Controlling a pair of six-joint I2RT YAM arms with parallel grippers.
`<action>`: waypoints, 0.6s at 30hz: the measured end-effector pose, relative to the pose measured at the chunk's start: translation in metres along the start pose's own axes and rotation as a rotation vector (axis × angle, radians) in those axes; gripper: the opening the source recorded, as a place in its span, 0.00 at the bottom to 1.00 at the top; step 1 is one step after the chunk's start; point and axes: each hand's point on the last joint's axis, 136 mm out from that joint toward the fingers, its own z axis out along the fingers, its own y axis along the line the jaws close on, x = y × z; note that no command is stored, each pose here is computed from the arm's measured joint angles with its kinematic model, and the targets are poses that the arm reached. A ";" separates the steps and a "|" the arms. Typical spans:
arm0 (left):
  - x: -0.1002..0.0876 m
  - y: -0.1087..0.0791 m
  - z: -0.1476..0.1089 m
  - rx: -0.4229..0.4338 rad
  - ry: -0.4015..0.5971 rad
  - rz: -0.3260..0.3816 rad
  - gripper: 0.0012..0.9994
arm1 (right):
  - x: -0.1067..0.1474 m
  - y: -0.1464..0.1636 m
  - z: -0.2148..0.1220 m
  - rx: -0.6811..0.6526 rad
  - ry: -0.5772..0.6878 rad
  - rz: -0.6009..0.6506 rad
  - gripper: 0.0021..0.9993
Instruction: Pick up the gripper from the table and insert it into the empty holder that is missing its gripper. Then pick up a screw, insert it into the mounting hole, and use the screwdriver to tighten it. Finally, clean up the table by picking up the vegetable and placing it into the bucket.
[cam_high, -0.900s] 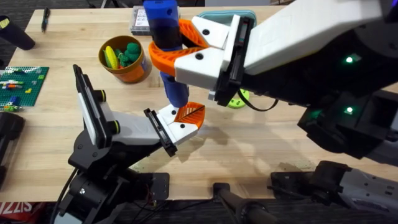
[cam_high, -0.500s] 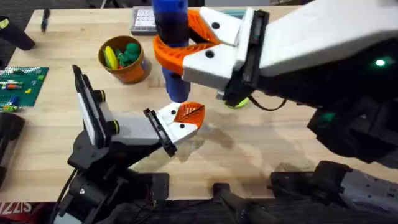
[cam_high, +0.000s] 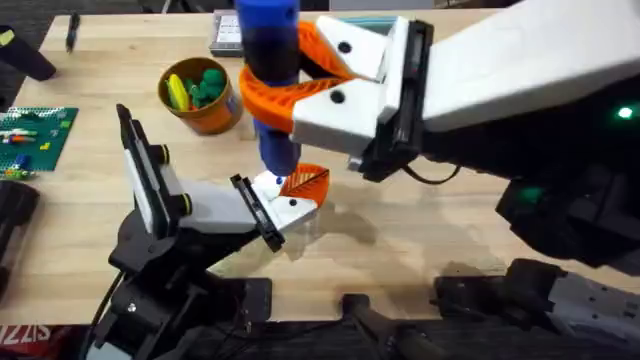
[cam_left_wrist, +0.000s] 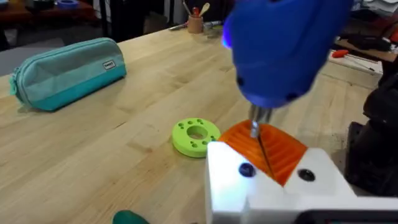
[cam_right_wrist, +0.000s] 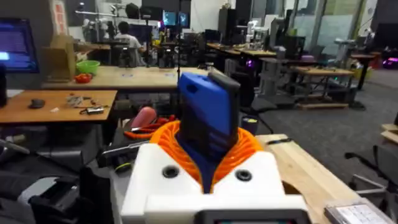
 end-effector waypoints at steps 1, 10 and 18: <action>0.000 0.000 0.000 0.000 0.000 0.000 0.01 | 0.001 0.000 0.001 -0.002 0.002 0.004 0.05; 0.000 0.000 0.000 0.000 0.000 0.000 0.01 | 0.005 -0.001 0.004 -0.003 0.005 0.020 0.05; 0.000 0.000 0.000 0.000 0.000 0.000 0.01 | 0.008 -0.002 0.005 -0.003 0.010 0.029 0.05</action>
